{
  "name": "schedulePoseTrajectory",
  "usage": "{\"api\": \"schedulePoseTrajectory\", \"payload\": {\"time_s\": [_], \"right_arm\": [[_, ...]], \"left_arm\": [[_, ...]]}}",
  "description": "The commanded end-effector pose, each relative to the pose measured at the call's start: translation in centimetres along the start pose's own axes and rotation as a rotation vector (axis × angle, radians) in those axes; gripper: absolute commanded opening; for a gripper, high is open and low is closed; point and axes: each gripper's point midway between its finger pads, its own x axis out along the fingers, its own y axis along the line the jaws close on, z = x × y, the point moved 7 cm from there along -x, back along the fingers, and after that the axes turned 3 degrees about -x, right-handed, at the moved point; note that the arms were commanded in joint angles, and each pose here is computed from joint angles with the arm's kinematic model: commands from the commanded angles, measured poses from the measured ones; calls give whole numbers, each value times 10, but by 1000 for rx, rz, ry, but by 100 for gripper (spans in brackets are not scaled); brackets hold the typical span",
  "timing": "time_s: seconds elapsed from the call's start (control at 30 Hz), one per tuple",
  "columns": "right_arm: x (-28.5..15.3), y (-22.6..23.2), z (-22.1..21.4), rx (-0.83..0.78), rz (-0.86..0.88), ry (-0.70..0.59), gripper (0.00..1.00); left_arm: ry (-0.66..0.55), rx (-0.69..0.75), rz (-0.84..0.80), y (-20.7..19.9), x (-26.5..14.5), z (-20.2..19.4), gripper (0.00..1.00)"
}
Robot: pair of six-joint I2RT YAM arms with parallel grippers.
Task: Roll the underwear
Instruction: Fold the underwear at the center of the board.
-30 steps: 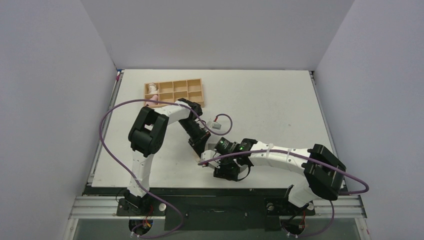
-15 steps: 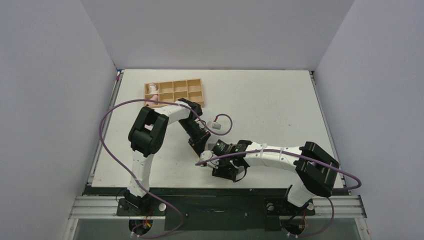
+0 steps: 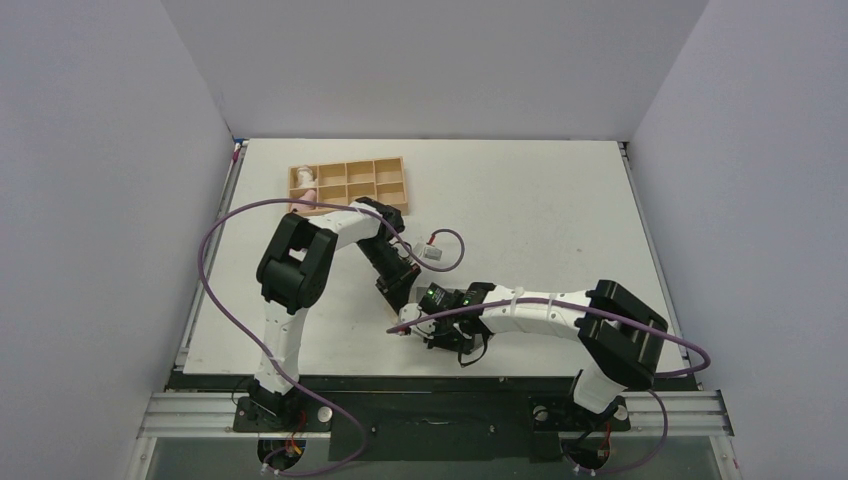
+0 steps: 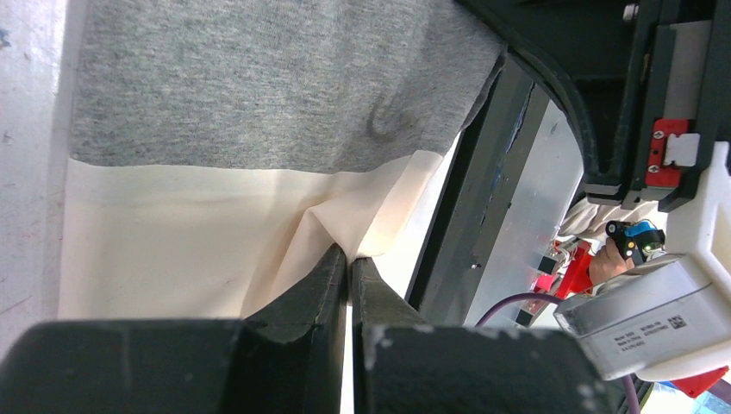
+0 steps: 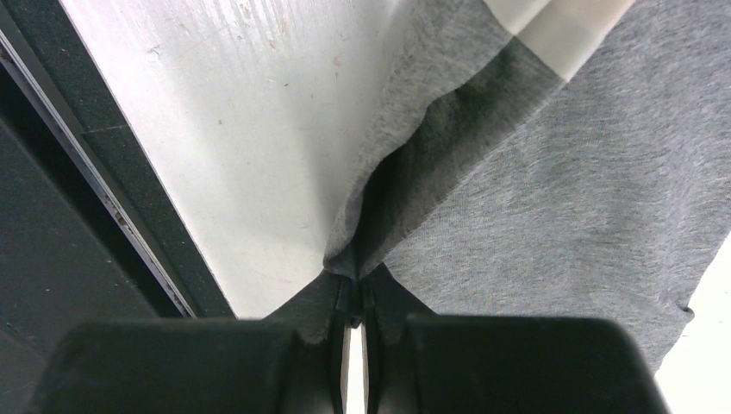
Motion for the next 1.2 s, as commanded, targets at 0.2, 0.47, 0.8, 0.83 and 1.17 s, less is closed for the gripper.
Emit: {"api": "schedulePoseTrajectory", "payload": {"time_s": [0.2,0.47,0.8,0.83,1.17], "right_arm": [[-39,-21,-5,33,41,-122,0],[-59,-17,-14,12,94,-169,0],[-70,-32,-19,32,133,-149,0],[-71,-34,-19,29,135,-150,0],[-72,-65,-23,46,230,-118,0]], "left_arm": [[-7,32,-52,-29,-10,-21,0],[-21,49,-93,-46,-10,-25,0],[-21,60,-74,-45,-17,-10,0],[-18,56,-71,-43,-17,-10,0],[10,38,-19,-32,-21,-4,0]]}}
